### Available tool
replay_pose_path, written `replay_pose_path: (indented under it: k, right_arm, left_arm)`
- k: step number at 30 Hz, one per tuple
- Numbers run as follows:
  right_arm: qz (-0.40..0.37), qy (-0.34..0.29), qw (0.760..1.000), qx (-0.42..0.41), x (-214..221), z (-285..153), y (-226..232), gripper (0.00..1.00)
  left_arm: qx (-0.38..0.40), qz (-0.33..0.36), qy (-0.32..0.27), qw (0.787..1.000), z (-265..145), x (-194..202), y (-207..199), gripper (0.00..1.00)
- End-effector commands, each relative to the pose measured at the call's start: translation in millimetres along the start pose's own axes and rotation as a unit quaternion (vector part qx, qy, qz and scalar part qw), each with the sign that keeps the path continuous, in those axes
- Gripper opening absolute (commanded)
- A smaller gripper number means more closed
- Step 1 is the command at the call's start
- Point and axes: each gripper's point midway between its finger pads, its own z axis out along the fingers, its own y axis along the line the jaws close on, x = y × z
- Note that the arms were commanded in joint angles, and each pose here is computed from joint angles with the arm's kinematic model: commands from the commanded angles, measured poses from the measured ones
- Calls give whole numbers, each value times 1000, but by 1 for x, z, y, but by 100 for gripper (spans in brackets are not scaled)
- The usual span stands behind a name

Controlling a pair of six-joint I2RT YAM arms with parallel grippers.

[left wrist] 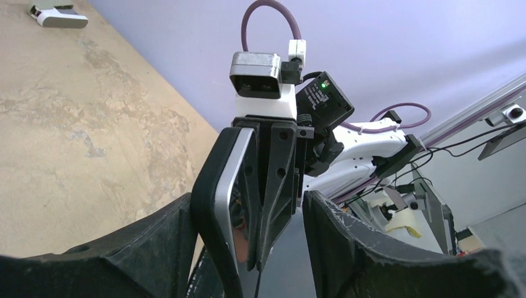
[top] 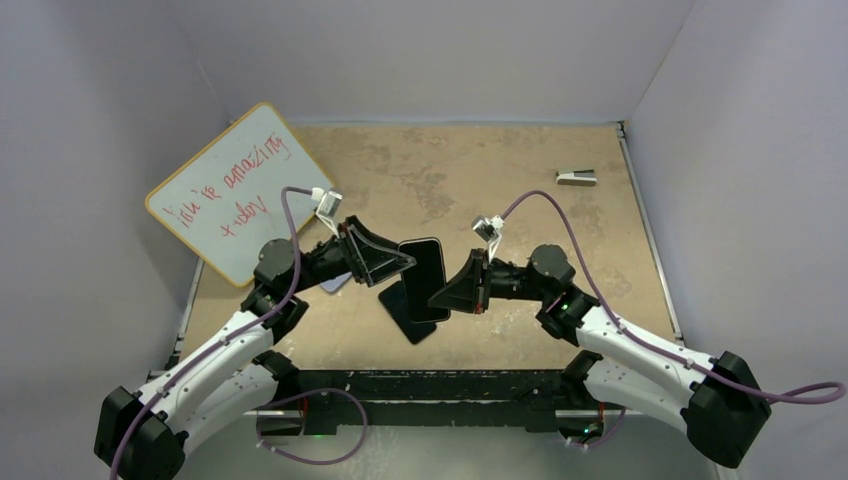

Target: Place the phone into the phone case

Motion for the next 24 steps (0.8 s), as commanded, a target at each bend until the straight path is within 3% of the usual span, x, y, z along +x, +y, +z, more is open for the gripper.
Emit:
replay_pose_path:
  k: [1,5,10,17,20,24]
  right_arm:
    - [-26,-4,999,-46,-6,-3,24,0]
    - [-24,1,999,-41,-3,-5,23,0]
    - [-20,-3,1000,-22,-3,-5,16,0]
    - [-13,-29,999,34,-15,-6,2,1]
    - [-15,-33,998,46,-19,-5,0,23]
    - [-20,-44,998,42,-30,-2,6,41]
  left_arm:
    - [29,12,-42,999,1,-17,-13,61]
    - [31,9,-43,999,3,-18,-13,45]
    - [27,7,-37,999,5,-15,-8,0]
    - [-47,74,32,996,5,-5,16,0]
    - [-24,87,38,995,3,-3,6,0]
    - [37,81,69,994,2,10,-10,0]
